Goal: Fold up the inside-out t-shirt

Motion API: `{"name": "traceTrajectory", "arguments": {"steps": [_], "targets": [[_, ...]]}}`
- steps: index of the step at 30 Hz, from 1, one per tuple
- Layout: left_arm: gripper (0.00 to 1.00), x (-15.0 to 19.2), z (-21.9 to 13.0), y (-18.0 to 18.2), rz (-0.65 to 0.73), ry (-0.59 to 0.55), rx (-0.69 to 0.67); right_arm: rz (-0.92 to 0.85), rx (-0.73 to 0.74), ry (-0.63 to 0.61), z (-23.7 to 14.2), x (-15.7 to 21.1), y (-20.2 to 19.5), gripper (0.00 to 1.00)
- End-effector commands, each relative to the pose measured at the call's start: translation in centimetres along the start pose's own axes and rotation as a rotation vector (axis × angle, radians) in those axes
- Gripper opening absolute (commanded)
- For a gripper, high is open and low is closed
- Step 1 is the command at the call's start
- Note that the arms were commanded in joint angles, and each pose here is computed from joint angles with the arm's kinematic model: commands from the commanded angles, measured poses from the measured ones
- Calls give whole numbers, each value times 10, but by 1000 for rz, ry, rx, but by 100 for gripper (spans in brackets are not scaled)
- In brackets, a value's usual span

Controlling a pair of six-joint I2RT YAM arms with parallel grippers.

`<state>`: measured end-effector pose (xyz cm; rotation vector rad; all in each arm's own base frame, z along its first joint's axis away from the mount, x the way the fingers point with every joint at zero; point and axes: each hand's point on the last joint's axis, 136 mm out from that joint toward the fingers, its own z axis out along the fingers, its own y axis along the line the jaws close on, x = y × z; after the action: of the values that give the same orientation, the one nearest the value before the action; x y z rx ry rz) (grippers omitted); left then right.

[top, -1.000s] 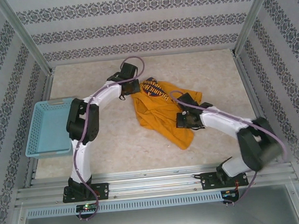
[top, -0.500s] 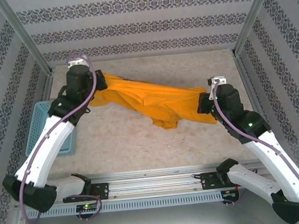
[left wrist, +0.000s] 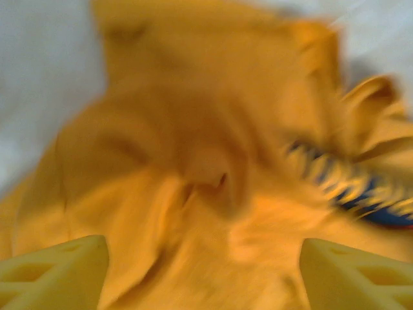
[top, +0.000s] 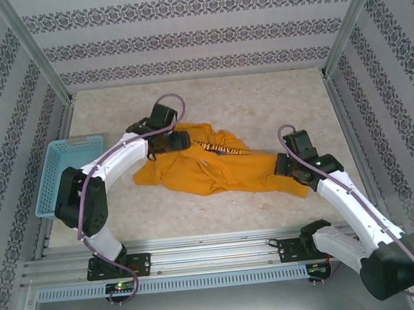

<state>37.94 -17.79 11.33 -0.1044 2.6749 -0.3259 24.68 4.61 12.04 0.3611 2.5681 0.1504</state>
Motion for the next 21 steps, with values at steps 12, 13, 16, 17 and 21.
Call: {"name": "traceTrajectory", "arguments": {"steps": [12, 13, 16, 17, 21], "targets": [[83, 16, 6, 75, -146, -40, -180, 114, -27, -3, 5, -1, -16, 0], [81, 16, 11, 79, -153, -30, -188, 118, -30, -3, 6, -1, -16, 0], [72, 18, 25, 89, -183, -19, -176, 124, -28, -4, 5, -1, -17, 0], [70, 18, 29, 91, -190, -16, -165, 126, -27, -5, 4, -1, -17, 0], [50, 12, 40, 90, -178, -12, -117, 121, -18, -15, 2, -5, -20, 0]]}}
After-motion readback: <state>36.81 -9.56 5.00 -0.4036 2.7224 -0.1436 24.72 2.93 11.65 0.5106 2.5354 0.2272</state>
